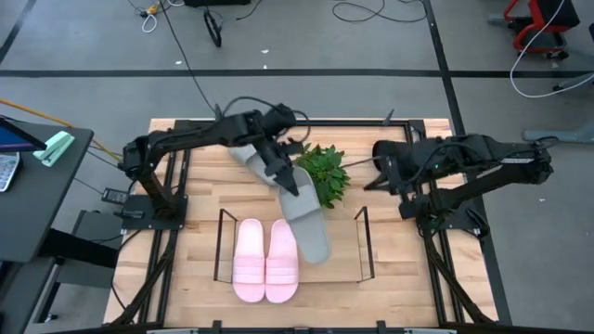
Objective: Pick and place slides into the shelf
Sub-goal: Put the left gray slipper on the shelf
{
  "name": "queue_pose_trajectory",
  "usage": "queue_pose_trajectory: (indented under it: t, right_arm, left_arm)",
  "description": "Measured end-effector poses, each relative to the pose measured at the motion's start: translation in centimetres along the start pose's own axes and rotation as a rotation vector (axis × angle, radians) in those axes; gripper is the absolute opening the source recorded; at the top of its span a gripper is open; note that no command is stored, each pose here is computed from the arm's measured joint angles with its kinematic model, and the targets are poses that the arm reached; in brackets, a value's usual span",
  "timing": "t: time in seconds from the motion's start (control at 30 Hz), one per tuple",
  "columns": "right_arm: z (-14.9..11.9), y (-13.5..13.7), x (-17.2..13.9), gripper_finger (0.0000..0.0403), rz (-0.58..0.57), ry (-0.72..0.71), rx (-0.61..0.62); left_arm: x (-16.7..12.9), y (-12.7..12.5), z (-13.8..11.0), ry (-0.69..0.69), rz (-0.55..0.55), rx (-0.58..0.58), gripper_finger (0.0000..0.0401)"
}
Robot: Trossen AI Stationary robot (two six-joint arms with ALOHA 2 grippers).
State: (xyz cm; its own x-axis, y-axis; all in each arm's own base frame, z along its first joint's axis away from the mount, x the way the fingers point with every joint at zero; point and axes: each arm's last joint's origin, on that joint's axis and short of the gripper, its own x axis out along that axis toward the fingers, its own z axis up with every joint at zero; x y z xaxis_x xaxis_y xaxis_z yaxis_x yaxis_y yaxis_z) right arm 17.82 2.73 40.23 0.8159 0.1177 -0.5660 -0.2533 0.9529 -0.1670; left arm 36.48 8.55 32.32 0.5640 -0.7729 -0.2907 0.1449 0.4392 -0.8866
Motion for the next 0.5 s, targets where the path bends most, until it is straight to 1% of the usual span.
queue_pose_trajectory:
  t: [0.07,0.17,0.33,0.37,0.5]
  right_arm:
    - [0.1,0.7,0.1,0.0000,0.028,0.005,0.013]
    - [-0.1,1.6,0.2,0.0000,0.028,0.039,0.055]
    - [0.0,2.8,0.7,0.0000,-0.028,0.076,0.130]
    - [0.0,3.0,1.0,0.0000,-0.039,0.082,0.143]
    - [0.3,4.1,2.3,0.0000,-0.079,0.114,0.188]
  left_arm:
    - [1.2,0.8,0.0,0.036,-0.014,-0.024,0.0011]
    - [2.7,1.8,0.1,0.072,-0.046,-0.022,0.0011]
    - [4.8,3.2,0.4,0.118,-0.110,-0.002,0.0011]
    - [5.2,3.3,0.6,0.120,-0.120,0.017,0.0011]
    - [6.3,4.1,0.5,0.136,-0.127,0.028,0.0011]
